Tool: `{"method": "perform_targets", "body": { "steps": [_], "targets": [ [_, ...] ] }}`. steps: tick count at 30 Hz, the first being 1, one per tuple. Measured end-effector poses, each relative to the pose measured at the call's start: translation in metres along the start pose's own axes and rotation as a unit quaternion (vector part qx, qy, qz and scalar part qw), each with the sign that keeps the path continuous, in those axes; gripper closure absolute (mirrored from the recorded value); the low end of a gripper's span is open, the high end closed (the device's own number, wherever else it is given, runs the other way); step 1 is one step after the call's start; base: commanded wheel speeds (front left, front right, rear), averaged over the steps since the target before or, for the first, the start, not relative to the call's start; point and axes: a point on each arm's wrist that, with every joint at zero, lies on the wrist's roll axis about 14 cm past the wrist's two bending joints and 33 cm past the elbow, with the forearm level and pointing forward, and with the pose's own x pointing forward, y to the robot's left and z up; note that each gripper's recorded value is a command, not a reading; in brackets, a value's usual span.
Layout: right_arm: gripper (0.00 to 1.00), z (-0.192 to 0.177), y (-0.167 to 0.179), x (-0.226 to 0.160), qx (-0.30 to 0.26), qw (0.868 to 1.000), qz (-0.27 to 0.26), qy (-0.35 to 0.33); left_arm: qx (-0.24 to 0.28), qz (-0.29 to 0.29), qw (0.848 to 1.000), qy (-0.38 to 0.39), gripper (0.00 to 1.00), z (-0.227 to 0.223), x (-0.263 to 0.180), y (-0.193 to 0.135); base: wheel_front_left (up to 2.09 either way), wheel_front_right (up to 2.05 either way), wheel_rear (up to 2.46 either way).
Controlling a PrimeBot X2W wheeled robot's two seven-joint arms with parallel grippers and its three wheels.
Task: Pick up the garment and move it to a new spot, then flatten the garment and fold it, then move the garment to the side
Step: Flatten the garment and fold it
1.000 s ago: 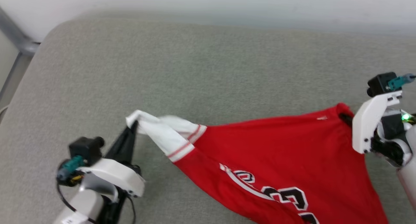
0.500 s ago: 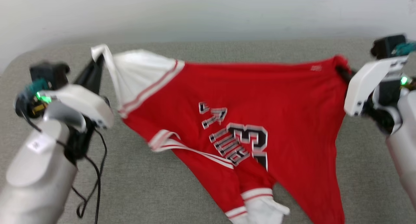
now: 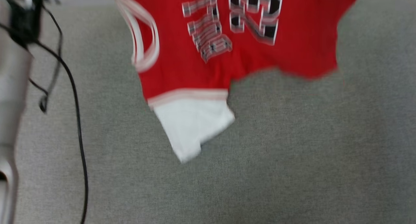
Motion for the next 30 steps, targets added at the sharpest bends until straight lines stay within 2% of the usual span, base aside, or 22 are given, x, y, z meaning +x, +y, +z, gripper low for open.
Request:
{"method": "perform_targets", "body": {
  "steps": [7,13,16,23,27,30],
  "targets": [
    [1.00,0.054,-0.008,0.047,-0.010,0.997,-0.009,-0.081,0.040,0.012,0.996,-0.073,1.00,0.036,0.058,0.013,0.00,0.00,0.00],
    [1.00,0.058,-0.012,0.082,-0.012,0.994,-0.013,-0.110,0.056,0.020,0.994,-0.094,1.00,0.033,0.088,0.023,0.00,0.00,0.00],
    [1.00,0.040,-0.007,0.101,-0.011,0.995,-0.008,-0.101,0.060,0.020,0.995,-0.081,1.00,0.011,0.099,0.027,0.00,0.00,0.00],
    [1.00,-0.048,0.011,0.135,-0.002,0.999,0.009,-0.030,0.033,0.018,0.999,-0.006,1.00,-0.080,0.102,0.028,0.00,0.00,0.00],
    [1.00,-0.083,0.023,0.140,0.003,1.000,0.022,-0.004,-0.001,0.019,0.999,0.046,1.00,-0.130,0.089,0.027,0.00,0.00,0.00],
    [1.00,-0.108,0.030,0.131,0.007,0.999,0.033,0.018,-0.020,0.016,0.997,0.073,1.00,-0.150,0.073,0.026,0.00,0.00,0.00]
  ]
}}
